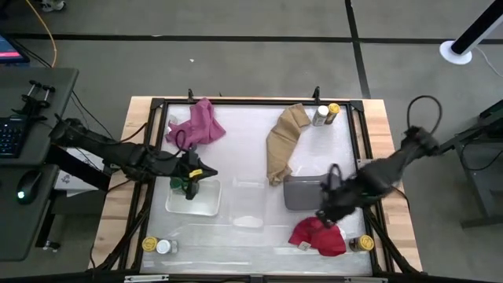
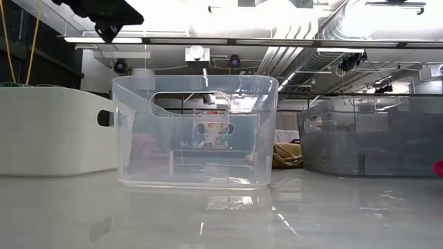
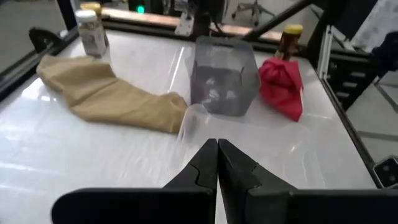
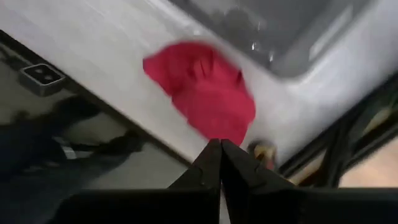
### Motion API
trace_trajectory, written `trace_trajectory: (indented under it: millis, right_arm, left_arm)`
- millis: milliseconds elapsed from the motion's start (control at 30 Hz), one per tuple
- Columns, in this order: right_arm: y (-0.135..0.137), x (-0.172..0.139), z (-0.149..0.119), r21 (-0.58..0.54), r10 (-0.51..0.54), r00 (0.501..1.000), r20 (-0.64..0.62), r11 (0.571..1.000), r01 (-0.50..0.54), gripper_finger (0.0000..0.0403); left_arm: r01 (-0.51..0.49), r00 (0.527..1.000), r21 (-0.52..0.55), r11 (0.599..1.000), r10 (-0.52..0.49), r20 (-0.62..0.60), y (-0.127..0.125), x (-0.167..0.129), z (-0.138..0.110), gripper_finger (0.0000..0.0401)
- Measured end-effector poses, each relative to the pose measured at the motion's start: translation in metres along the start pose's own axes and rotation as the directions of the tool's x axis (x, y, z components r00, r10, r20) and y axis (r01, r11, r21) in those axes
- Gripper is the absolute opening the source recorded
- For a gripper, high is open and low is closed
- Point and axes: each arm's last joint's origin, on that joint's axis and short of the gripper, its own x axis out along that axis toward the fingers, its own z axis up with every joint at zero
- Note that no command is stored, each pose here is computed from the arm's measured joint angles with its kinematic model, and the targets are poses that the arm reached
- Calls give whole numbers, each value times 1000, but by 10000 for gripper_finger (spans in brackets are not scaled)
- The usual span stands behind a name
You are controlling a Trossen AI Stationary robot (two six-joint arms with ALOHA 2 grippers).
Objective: Sort spices by type
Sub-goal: Put the bottom right yellow seasoning bottle into the black bin
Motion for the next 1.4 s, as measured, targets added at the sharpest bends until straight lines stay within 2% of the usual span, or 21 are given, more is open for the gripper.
trace_trajectory:
  millis: [133, 267, 433, 633, 800, 933, 1167, 1400]
  right_arm:
    - [-20, 8, -24, 93, 56, 996, -66, 994, -50, 4]
    - [-28, 32, -44, 67, 24, 987, -158, 998, -13, 36]
    - [-34, 72, -65, 27, -16, 964, -264, 999, 24, 134]
    - [-51, 98, -68, -35, -149, 930, -335, 989, 145, 263]
    - [-57, 105, -66, -77, -195, 925, -326, 981, 180, 326]
    - [-62, 114, -67, -92, -213, 921, -326, 977, 194, 346]
    - [-66, 134, -65, -63, -184, 922, -340, 983, 172, 349]
    - [-70, 147, -65, -36, -180, 899, -399, 983, 181, 349]
  left_arm:
    - [-5, 999, -18, 1000, 4, -34, 3, 1, -3, 0]
    - [-21, 998, -71, 997, 17, -55, 5, 1, -4, 0]
    - [-47, 993, -137, 989, 31, -111, 7, 1, -10, 0]
    - [-65, 991, -229, 971, 37, -127, 7, 0, -12, 0]
    - [-38, 998, -302, 953, 19, -66, 5, 1, -6, 0]
    - [-19, 999, -340, 940, 8, -35, 4, 1, -2, 0]
    - [-9, 1000, -367, 930, 2, -20, 4, 1, -1, 0]
    - [-11, 1000, -371, 928, 3, -23, 4, 1, -1, 0]
